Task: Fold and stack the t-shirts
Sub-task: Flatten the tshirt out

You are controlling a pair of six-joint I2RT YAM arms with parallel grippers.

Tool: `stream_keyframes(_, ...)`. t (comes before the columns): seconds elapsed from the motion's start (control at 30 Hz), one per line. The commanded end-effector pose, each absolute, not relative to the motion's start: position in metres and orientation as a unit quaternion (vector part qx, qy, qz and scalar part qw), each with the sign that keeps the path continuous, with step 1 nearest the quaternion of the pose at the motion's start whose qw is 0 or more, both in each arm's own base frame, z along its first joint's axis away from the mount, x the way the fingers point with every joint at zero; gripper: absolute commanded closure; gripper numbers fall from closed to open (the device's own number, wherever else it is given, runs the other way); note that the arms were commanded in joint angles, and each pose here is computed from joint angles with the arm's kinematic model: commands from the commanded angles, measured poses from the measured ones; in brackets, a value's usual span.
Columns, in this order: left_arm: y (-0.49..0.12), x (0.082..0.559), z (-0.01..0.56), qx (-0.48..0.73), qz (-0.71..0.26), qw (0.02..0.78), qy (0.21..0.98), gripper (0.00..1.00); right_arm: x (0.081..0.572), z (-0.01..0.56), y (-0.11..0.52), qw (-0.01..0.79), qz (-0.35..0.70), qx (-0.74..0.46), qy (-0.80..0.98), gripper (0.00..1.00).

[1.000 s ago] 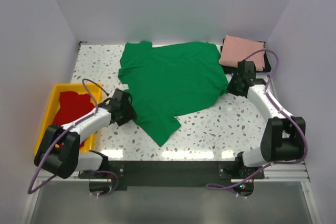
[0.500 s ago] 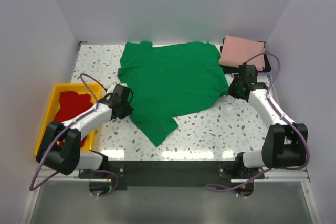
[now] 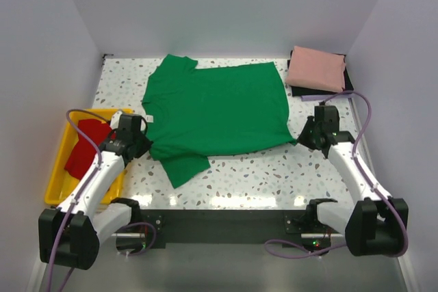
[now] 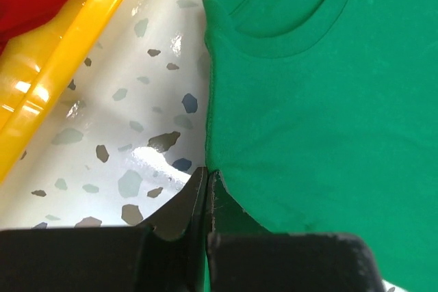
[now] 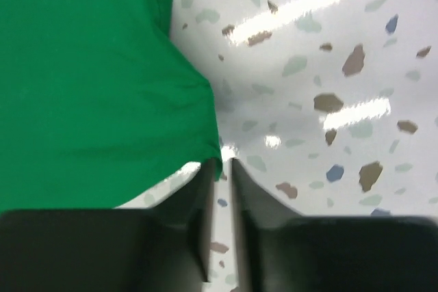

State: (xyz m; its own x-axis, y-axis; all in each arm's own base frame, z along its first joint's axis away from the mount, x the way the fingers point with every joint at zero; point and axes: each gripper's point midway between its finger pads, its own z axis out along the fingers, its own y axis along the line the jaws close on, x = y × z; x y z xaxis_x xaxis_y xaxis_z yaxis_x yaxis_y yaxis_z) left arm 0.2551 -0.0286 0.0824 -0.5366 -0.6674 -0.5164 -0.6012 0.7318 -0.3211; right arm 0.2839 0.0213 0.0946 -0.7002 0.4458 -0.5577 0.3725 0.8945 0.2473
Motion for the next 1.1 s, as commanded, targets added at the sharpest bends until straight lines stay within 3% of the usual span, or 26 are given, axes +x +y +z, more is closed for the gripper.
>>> stream_keyframes(0.0, -0.028, 0.246, 0.083, -0.361, -0.053, 0.302, 0.880, 1.00, 0.265, 0.099, 0.030, 0.318, 0.090, 0.231, 0.915, 0.72)
stream_keyframes(0.07, -0.034, 0.248, 0.086, -0.355, -0.066, 0.300, 0.883, 1.00, 0.260, 0.099, 0.031, 0.321, 0.095, 0.234, 0.913, 0.61)
stream_keyframes(0.13, -0.040, 0.249, 0.087, -0.347, -0.081, 0.294, 0.887, 0.87, 0.259, 0.103, 0.035, 0.329, 0.110, 0.233, 0.908, 0.54)
stream_keyframes(0.17, -0.041, 0.250, 0.089, -0.345, -0.085, 0.295, 0.887, 0.70, 0.257, 0.101, 0.035, 0.327, 0.109, 0.234, 0.909, 0.54)
stream_keyframes(0.2, -0.043, 0.250, 0.091, -0.343, -0.090, 0.297, 0.887, 0.62, 0.255, 0.100, 0.035, 0.324, 0.109, 0.234, 0.910, 0.53)
stream_keyframes(0.3, -0.042, 0.249, 0.096, -0.341, -0.092, 0.304, 0.885, 0.42, 0.251, 0.089, 0.039, 0.307, 0.114, 0.231, 0.916, 0.54)
stream_keyframes(0.33, -0.041, 0.249, 0.098, -0.341, -0.091, 0.306, 0.884, 0.40, 0.250, 0.087, 0.040, 0.304, 0.118, 0.237, 0.915, 0.55)
stream_keyframes(0.6, -0.066, 0.222, 0.090, -0.326, -0.121, 0.298, 0.889, 0.37, 0.250, 0.052, 0.044, 0.278, 0.125, 0.273, 0.913, 0.61)
stream_keyframes(0.83, -0.101, 0.172, 0.038, -0.311, -0.115, 0.231, 0.915, 0.41, 0.251, 0.048, 0.042, 0.277, 0.121, 0.285, 0.909, 0.59)
stream_keyframes(1.07, -0.113, 0.160, 0.021, -0.272, -0.079, 0.215, 0.934, 0.40, 0.254, 0.052, 0.036, 0.283, 0.104, 0.291, 0.908, 0.53)
